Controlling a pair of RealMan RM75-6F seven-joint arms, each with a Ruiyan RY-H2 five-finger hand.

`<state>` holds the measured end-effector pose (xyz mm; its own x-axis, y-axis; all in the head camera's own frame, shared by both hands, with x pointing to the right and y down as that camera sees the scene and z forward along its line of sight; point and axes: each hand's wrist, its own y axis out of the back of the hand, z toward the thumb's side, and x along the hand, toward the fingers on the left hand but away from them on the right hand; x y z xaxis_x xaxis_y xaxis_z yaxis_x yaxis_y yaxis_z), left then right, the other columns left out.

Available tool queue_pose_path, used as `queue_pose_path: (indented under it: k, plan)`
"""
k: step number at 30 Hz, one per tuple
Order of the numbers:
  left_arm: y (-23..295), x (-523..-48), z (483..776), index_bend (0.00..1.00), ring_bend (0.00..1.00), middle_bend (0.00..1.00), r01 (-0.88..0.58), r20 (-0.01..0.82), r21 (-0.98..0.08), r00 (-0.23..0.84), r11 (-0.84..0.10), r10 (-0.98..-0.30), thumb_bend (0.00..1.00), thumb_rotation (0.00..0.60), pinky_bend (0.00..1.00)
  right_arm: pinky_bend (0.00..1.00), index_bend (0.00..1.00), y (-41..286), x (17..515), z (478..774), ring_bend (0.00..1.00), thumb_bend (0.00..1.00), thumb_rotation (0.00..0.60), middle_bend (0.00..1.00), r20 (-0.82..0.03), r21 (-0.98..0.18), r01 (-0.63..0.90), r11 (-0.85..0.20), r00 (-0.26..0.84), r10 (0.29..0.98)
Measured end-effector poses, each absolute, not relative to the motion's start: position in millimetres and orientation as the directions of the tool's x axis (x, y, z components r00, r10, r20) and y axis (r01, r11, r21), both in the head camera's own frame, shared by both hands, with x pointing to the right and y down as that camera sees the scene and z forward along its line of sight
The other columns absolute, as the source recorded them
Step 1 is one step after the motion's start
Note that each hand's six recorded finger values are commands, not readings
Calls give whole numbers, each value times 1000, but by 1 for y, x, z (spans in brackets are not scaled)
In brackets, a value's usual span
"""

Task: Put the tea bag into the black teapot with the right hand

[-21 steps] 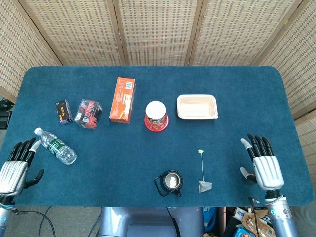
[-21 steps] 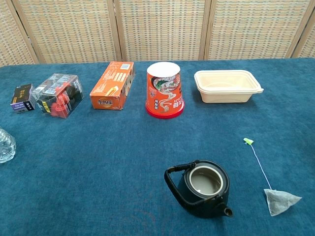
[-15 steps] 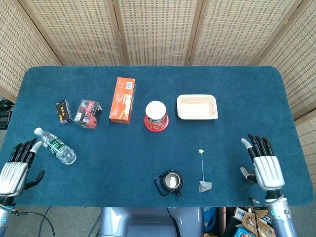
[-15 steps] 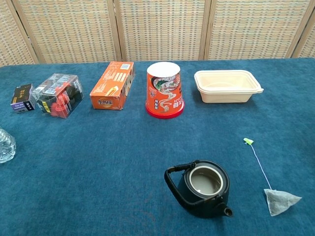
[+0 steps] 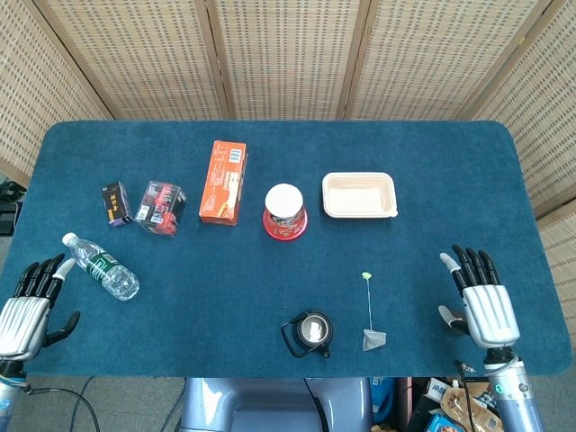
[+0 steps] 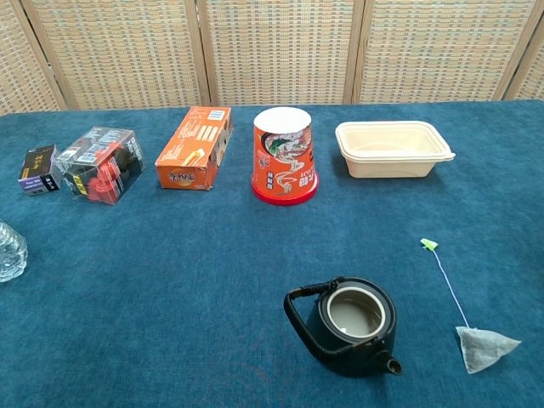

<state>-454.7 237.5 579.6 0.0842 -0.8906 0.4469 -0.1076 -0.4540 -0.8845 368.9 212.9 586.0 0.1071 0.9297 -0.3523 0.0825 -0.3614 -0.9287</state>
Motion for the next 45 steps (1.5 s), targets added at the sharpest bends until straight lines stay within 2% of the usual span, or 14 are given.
queue_pose_path:
  k: [7,10,19,24,30,36,45]
  plan:
    - [236,-453,578,0,0,0,-108,441,-887,89,-449,-893,377,600,0,71,167,212,370,587,24,359,600,153,-358,-925,91,-368,105,928]
    - [235,-452,577,0,0,0,-106,441,-887,92,-449,-893,377,600,0,122,167,210,369,588,79,359,600,189,-363,-923,97,-373,112,925]
    - [228,-449,575,0,0,0,-96,432,-892,98,-441,-896,378,600,0,383,170,194,348,589,328,335,600,393,-385,-901,129,-415,206,900]
    - [225,-450,576,0,0,0,-95,439,-889,93,-447,-894,377,600,0,571,229,180,327,594,468,288,600,507,-413,-876,135,-463,286,865]
    - [218,-448,574,0,0,0,-86,437,-891,102,-446,-894,377,600,0,716,313,159,296,599,597,285,600,607,-439,-843,141,-520,378,815]
    - [211,-447,572,0,0,0,-88,424,-897,102,-433,-900,378,600,0,762,369,139,268,612,671,286,600,670,-474,-817,104,-567,437,764]
    - [201,-442,567,0,0,0,-84,400,-908,119,-411,-909,377,600,0,776,417,121,243,636,691,286,600,698,-532,-797,21,-604,450,717]
